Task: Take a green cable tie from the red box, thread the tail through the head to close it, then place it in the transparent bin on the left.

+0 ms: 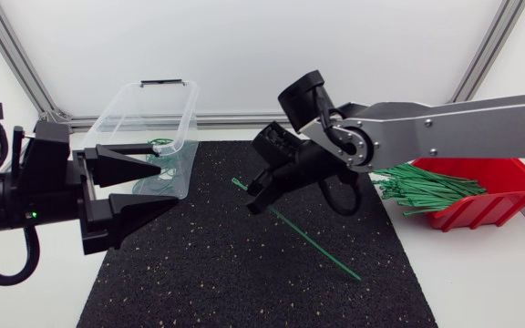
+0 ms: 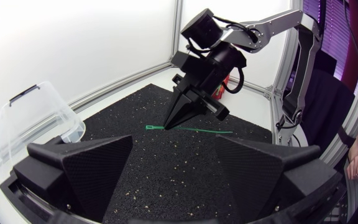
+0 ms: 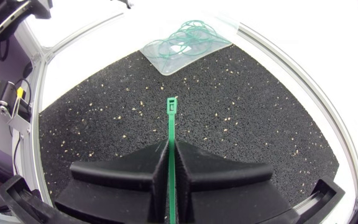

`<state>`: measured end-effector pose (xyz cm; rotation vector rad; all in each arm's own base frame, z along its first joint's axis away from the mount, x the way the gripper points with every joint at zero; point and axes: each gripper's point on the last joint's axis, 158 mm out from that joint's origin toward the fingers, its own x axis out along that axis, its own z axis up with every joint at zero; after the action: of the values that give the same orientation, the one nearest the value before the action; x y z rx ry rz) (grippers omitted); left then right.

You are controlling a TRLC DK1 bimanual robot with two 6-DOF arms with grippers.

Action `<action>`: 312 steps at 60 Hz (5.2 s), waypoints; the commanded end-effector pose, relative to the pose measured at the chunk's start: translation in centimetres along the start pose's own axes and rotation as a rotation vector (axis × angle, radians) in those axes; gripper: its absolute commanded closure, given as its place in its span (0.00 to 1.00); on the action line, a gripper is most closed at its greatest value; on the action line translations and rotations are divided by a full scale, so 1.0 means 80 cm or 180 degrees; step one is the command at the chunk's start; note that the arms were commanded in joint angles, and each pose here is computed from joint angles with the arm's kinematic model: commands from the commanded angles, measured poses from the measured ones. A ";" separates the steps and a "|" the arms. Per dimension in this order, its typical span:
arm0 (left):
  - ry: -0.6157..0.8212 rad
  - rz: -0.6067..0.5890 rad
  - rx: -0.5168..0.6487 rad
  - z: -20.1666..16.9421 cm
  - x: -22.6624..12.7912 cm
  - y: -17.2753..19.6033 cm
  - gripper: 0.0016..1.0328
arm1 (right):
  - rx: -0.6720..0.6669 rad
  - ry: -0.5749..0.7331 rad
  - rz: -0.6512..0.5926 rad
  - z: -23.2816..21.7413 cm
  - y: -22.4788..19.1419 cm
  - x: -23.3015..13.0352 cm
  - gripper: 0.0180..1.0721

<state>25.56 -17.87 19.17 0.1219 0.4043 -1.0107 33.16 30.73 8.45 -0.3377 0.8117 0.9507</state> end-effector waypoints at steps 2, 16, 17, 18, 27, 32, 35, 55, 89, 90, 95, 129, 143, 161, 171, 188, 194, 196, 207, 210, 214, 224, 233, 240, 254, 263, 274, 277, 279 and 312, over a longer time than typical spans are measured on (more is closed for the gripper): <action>-0.0061 -0.0070 -0.0171 0.013 0.003 -0.005 0.10 | 0.0124 -0.0182 0.0047 0.005 0.001 -0.028 0.95; -0.0135 -0.0215 -0.0649 0.037 0.025 -0.006 0.10 | 0.0157 -0.0590 0.0100 0.032 0.022 -0.079 0.95; -0.0156 -0.0234 -0.0667 0.040 0.027 -0.007 0.11 | 0.0162 -0.0617 0.0096 0.034 0.022 -0.083 0.95; -0.0172 -0.0254 -0.0712 0.044 0.029 -0.008 0.11 | 0.0161 -0.0648 0.0095 0.037 0.024 -0.086 0.95; -0.0305 -0.0424 -0.0974 0.067 0.042 -0.023 0.11 | 0.0122 -0.0857 0.0093 0.063 0.034 -0.111 0.95; -0.0295 -0.0447 -0.1109 0.074 0.054 -0.025 0.11 | 0.0102 -0.0898 0.0106 0.074 0.041 -0.116 0.95; -0.0274 -0.0466 -0.1173 0.077 0.060 -0.025 0.11 | 0.0082 -0.0931 0.0120 0.082 0.045 -0.119 0.95; -0.0255 -0.0346 -0.1470 0.080 0.075 -0.013 0.11 | 0.0040 -0.1019 0.0114 0.105 0.055 -0.123 0.95; -0.0347 -0.0299 -0.1809 0.089 0.091 0.016 0.41 | 0.0040 -0.1069 0.0171 0.114 0.071 -0.113 0.95; -0.0347 -0.0299 -0.1809 0.089 0.091 0.016 0.42 | 0.0039 -0.1073 0.0170 0.114 0.071 -0.113 0.95; -0.0342 -0.0299 -0.1827 0.088 0.091 0.016 0.46 | 0.0034 -0.1082 0.0169 0.114 0.072 -0.112 0.95; -0.0377 -0.0305 -0.1881 0.087 0.094 0.020 0.71 | 0.0019 -0.1051 0.0184 0.110 0.078 -0.101 0.95; -0.0348 -0.0384 -0.1884 0.086 0.096 0.011 0.78 | 0.0013 -0.1078 0.0162 0.110 0.077 -0.101 0.95; -0.0343 -0.0427 -0.1875 0.086 0.096 0.006 0.86 | -0.0001 -0.1059 0.0165 0.108 0.081 -0.096 0.95; -0.0366 -0.0448 -0.1848 0.087 0.097 0.003 0.95 | -0.0006 -0.1054 0.0173 0.107 0.082 -0.093 0.95; -0.0349 -0.0585 -0.1827 0.089 0.096 -0.006 0.97 | -0.0001 -0.1016 0.0175 0.103 0.081 -0.086 0.94; -0.0349 -0.0591 -0.1820 0.088 0.095 -0.005 0.97 | -0.0007 -0.1021 0.0174 0.102 0.081 -0.086 0.90; -0.0341 -0.0599 -0.1817 0.087 0.094 -0.005 0.97 | -0.0007 -0.1021 0.0174 0.102 0.081 -0.086 0.83; -0.0355 -0.0586 -0.1774 0.087 0.090 -0.001 0.97 | 0.0000 -0.1008 0.0191 0.095 0.080 -0.092 0.58; -0.0362 -0.0576 -0.1740 0.087 0.088 0.001 0.97 | -0.0002 -0.1009 0.0215 0.093 0.079 -0.095 0.53; -0.0383 -0.0569 -0.1690 0.087 0.084 0.008 0.97 | -0.0034 -0.0990 0.0260 0.089 0.077 -0.101 0.50; -0.0459 -0.0629 -0.1474 0.091 0.063 0.020 0.97 | -0.0205 -0.0846 0.0381 0.071 0.078 -0.105 0.49; -0.0461 -0.0979 -0.1110 0.089 0.049 -0.012 0.97 | -0.0458 -0.0753 0.0583 0.055 0.094 -0.103 0.49; -0.0468 -0.1143 -0.0958 0.086 0.044 -0.029 0.97 | -0.0622 -0.0714 0.0675 0.047 0.105 -0.096 0.49; -0.0451 -0.1266 -0.0811 0.080 0.044 -0.042 0.97 | -0.0805 -0.0747 0.0871 0.046 0.131 -0.098 0.50; -0.0449 -0.1281 -0.0804 0.078 0.042 -0.044 0.97 | -0.0930 -0.0732 0.0953 0.042 0.150 -0.099 0.70; -0.0475 -0.1296 -0.0756 0.079 0.035 -0.051 0.97 | -0.0962 -0.0750 0.0918 0.048 0.147 -0.100 0.79; -0.0484 -0.1291 -0.0751 0.079 0.033 -0.052 0.97 | -0.0970 -0.0758 0.0911 0.049 0.147 -0.100 0.88; -0.0484 -0.1291 -0.0751 0.079 0.032 -0.053 0.97 | -0.0970 -0.0759 0.0890 0.050 0.145 -0.100 0.93; -0.0469 -0.1261 -0.0766 0.069 0.031 -0.051 0.72 | -0.0953 -0.0822 0.0929 0.053 0.158 -0.106 0.95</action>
<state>25.30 -23.79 24.22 -0.2664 0.4224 -1.3337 22.59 35.30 18.48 -0.3619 0.4888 1.3633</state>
